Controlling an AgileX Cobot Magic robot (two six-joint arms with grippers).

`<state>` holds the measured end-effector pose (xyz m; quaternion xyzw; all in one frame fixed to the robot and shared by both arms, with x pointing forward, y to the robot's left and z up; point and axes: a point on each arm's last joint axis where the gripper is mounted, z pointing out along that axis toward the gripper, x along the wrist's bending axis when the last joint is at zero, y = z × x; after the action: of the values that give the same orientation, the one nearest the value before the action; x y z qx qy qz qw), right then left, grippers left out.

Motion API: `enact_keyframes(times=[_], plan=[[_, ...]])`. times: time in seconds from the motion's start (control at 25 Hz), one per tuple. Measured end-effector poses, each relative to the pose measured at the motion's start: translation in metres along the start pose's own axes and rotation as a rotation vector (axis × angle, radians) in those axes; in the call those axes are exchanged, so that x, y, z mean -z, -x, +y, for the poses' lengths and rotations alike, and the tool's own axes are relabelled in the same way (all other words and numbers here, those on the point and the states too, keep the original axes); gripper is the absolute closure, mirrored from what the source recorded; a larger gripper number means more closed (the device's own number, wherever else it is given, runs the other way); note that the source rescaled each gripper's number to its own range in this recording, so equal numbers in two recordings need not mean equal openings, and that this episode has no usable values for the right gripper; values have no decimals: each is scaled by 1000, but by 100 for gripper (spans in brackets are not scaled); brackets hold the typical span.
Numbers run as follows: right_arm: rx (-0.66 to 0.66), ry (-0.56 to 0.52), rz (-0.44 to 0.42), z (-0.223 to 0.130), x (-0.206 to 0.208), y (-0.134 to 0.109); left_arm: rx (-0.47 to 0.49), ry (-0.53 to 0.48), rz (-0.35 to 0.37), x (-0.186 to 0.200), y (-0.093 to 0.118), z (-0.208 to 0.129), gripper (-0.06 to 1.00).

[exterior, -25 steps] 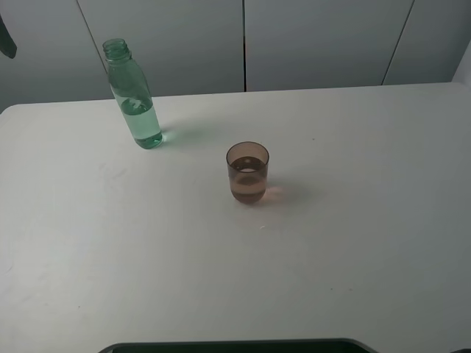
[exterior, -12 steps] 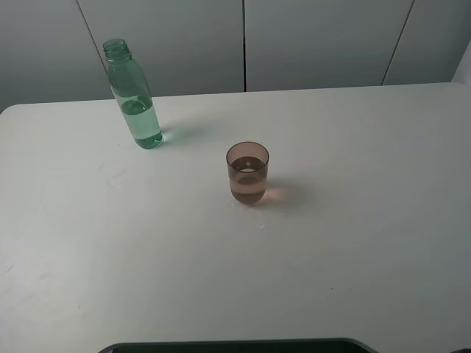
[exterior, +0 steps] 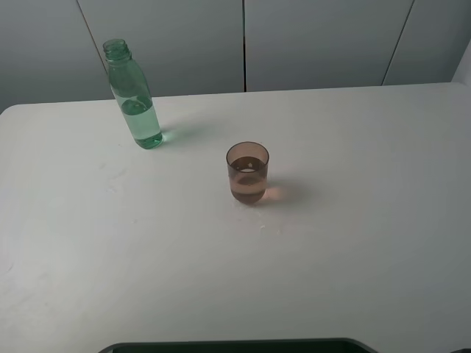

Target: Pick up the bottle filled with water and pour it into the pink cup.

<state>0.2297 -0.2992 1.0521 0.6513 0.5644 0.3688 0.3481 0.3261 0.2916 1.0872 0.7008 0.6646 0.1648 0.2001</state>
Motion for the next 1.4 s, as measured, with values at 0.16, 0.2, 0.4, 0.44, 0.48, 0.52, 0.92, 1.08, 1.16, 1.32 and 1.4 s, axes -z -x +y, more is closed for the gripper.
enact_keyframes(times=[0.16,0.2,0.4,0.44,0.48,0.52,0.92,1.08,1.16,1.32,1.4], plan=[[0,0,0,0,0,0,-51,18,-6,-7,-1,-31,2],[0,0,0,0,0,0,-60,32,-6,-7,-1,-37,2],[0,0,0,0,0,0,-92,122,-9,-2,-2,-61,2],[0,0,0,0,0,0,-95,149,-9,1,-2,-63,2],[0,0,0,0,0,0,-98,182,-9,4,-3,-67,2],[0,0,0,0,0,0,-98,215,-9,7,-3,-71,2],[0,0,0,0,0,0,-104,467,-9,26,-4,-107,2],[0,0,0,0,0,0,-104,472,-9,27,-4,-108,2],[0,0,0,0,0,0,-104,472,-9,27,-4,-108,2],[0,0,0,0,0,0,-104,483,-9,27,-4,-108,2],[0,0,0,0,0,0,-104,495,-9,26,-4,-106,2]])
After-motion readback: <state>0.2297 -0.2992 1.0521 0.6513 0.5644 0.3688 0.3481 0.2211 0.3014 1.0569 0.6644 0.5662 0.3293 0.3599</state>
